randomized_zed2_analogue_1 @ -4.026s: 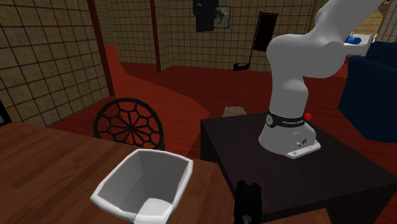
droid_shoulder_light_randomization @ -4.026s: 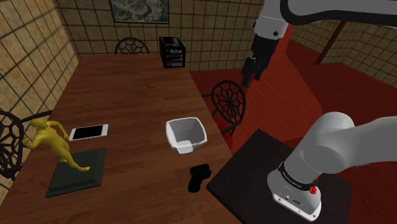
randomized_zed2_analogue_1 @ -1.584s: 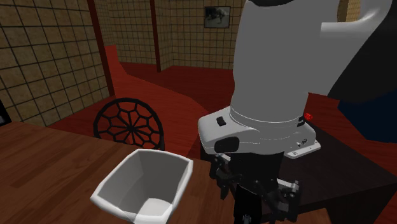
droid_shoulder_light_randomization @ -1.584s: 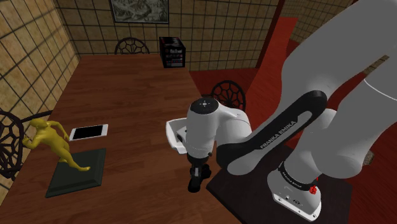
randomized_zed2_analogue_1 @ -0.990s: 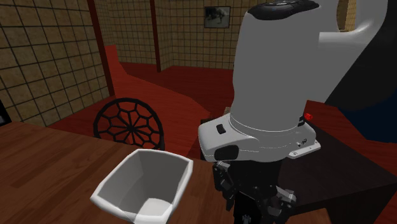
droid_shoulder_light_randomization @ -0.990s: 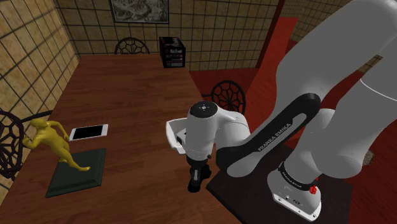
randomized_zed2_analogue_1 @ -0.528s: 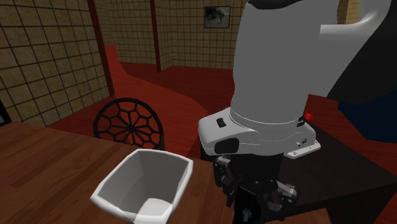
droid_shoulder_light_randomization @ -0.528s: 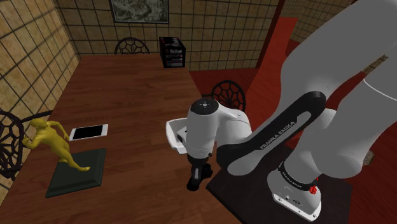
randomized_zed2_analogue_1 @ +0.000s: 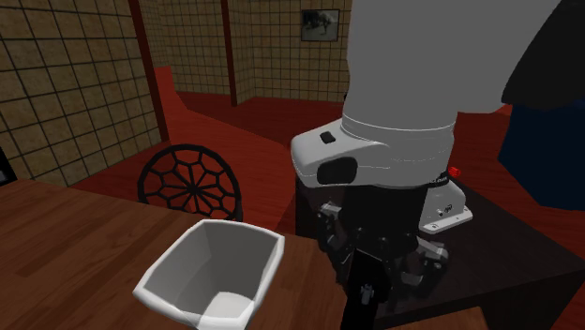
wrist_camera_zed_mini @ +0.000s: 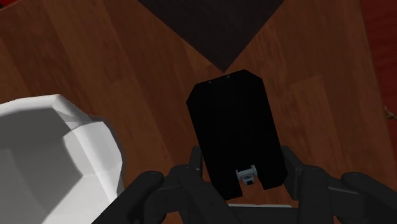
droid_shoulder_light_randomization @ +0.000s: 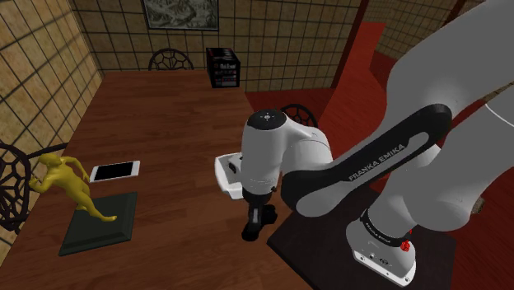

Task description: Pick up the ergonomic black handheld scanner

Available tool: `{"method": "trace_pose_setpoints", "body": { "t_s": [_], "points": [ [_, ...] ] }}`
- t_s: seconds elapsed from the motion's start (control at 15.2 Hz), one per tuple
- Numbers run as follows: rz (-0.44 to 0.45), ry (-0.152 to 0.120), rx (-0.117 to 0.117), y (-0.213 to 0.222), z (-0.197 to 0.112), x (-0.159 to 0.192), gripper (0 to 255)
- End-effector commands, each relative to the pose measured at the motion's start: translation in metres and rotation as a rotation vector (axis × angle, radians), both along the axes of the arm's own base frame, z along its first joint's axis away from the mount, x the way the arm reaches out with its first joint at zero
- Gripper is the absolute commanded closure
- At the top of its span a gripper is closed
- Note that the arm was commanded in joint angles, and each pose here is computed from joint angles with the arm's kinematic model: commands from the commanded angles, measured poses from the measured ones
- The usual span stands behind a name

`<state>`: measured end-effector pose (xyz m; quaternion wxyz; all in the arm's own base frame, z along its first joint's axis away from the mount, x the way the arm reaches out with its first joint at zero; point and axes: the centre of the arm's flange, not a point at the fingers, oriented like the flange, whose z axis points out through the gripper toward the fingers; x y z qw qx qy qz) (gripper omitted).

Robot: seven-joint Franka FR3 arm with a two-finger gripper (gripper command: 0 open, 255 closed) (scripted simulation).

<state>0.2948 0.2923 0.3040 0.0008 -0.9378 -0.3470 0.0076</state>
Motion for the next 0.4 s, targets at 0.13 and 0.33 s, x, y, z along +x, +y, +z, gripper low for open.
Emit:
{"method": "trace_pose_setpoints", "body": {
  "t_s": [0.13,0.33],
  "points": [
    [0.000,0.000,0.000,0.000,0.021,-0.001,255],
    [0.000,0.000,0.000,0.000,0.027,-0.001,255]
  ]
}}
